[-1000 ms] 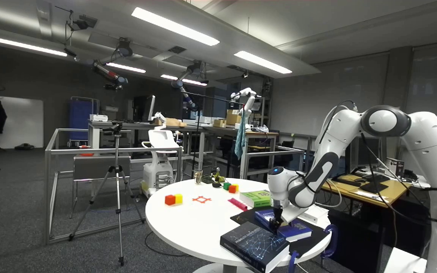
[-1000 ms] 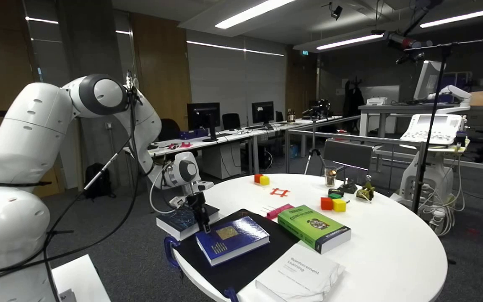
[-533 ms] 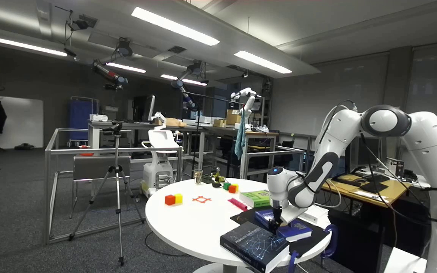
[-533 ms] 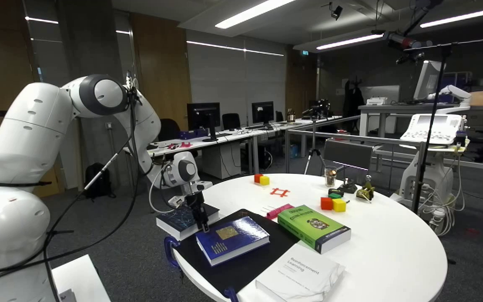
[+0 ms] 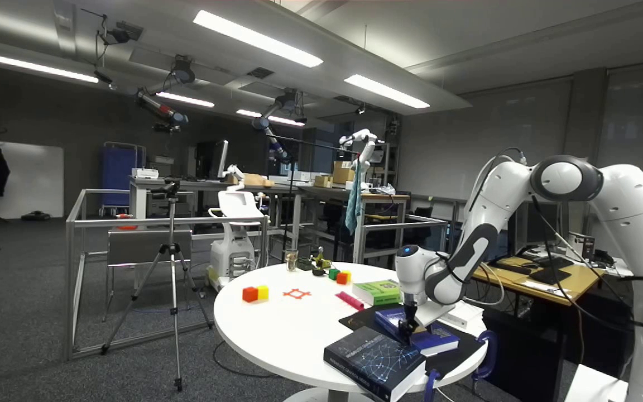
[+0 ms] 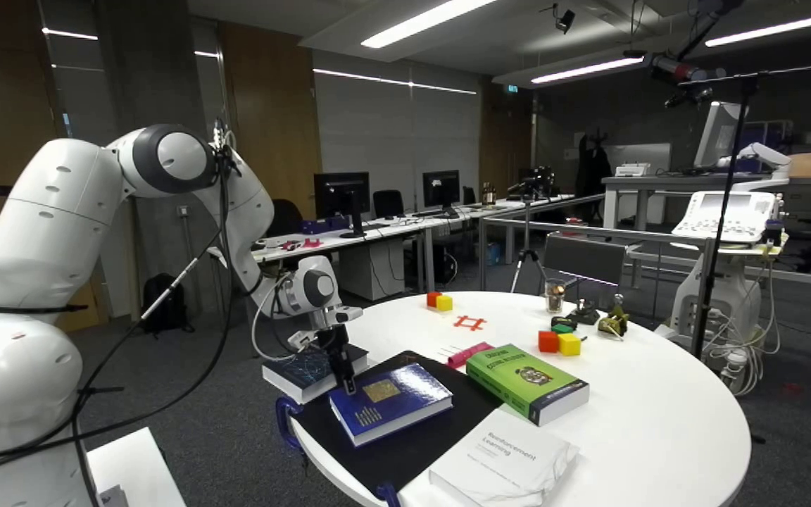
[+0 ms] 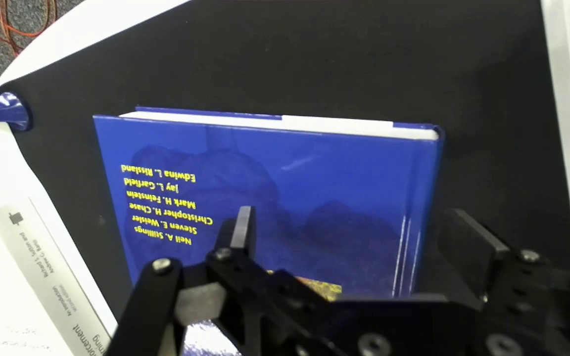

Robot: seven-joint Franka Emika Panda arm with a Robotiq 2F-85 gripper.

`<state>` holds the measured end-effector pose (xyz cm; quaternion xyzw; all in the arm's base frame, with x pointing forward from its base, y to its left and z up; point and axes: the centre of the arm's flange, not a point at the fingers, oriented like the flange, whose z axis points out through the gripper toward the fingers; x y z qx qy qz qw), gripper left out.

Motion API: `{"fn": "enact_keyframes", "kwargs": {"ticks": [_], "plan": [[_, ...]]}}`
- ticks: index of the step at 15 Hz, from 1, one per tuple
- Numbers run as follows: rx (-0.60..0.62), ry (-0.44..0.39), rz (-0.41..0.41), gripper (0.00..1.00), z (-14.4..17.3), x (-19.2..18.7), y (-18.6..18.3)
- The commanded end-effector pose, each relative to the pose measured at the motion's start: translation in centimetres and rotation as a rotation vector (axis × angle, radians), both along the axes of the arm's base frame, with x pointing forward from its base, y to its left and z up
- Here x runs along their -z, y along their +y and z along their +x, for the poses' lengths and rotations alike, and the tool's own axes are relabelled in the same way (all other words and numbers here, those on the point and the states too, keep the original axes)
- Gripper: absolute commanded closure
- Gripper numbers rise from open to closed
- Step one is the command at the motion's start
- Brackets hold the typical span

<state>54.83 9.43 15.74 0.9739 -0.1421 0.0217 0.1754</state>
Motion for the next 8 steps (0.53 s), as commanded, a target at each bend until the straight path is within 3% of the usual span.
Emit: {"fn": "enact_keyframes", "kwargs": {"ticks": [1, 8], "plan": [[0.032, 0.007, 0.024, 0.0, -0.7, -0.8, -1.8], [0.058, 0.006, 0.013, 0.0, -1.3, -1.1, -3.2]]}}
